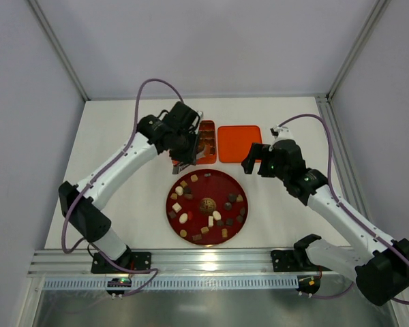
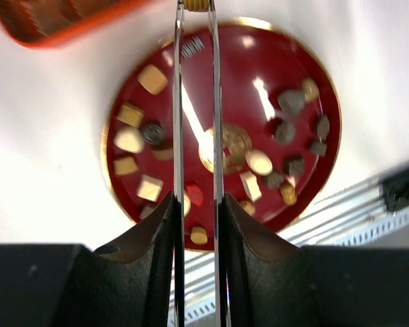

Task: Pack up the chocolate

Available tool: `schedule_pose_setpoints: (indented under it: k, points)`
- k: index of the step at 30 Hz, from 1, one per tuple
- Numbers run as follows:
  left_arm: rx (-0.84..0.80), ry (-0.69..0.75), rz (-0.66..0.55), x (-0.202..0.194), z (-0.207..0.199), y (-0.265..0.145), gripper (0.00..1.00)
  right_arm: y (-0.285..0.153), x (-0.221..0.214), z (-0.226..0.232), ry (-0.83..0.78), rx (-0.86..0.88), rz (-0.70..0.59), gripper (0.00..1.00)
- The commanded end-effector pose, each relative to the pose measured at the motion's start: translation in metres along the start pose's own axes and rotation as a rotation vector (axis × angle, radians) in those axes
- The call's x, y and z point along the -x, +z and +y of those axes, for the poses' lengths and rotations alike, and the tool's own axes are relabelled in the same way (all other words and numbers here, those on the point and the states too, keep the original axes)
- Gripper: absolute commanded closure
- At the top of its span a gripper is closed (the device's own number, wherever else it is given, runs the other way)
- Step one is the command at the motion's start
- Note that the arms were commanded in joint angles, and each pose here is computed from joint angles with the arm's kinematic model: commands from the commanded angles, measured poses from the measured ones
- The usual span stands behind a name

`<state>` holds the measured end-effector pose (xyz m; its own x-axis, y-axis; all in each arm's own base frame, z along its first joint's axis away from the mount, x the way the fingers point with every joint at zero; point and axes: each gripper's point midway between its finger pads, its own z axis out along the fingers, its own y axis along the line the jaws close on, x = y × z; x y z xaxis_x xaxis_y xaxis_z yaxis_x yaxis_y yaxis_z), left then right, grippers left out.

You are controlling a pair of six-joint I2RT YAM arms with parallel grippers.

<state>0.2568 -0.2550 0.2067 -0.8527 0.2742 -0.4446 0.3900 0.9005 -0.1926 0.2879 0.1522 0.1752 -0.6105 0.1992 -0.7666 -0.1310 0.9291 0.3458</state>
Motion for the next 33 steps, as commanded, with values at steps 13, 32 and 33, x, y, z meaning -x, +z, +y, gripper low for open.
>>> schedule_pose_setpoints:
  k: [13, 32, 33]
  points:
    - [0.311, -0.131, -0.150, 0.106, 0.117, 0.010, 0.83, 0.000, 0.011, 0.008, -0.001, 0.027, -0.024, 0.00]
    - [0.359, -0.144, -0.094, 0.116, 0.143, 0.051, 0.83, 0.002, 0.003, 0.006, 0.004, 0.026, -0.007, 0.00]
    - [0.362, -0.146, -0.089, 0.114, 0.144, 0.052, 0.83, 0.002, 0.003, 0.006, 0.005, 0.025, -0.007, 0.00]
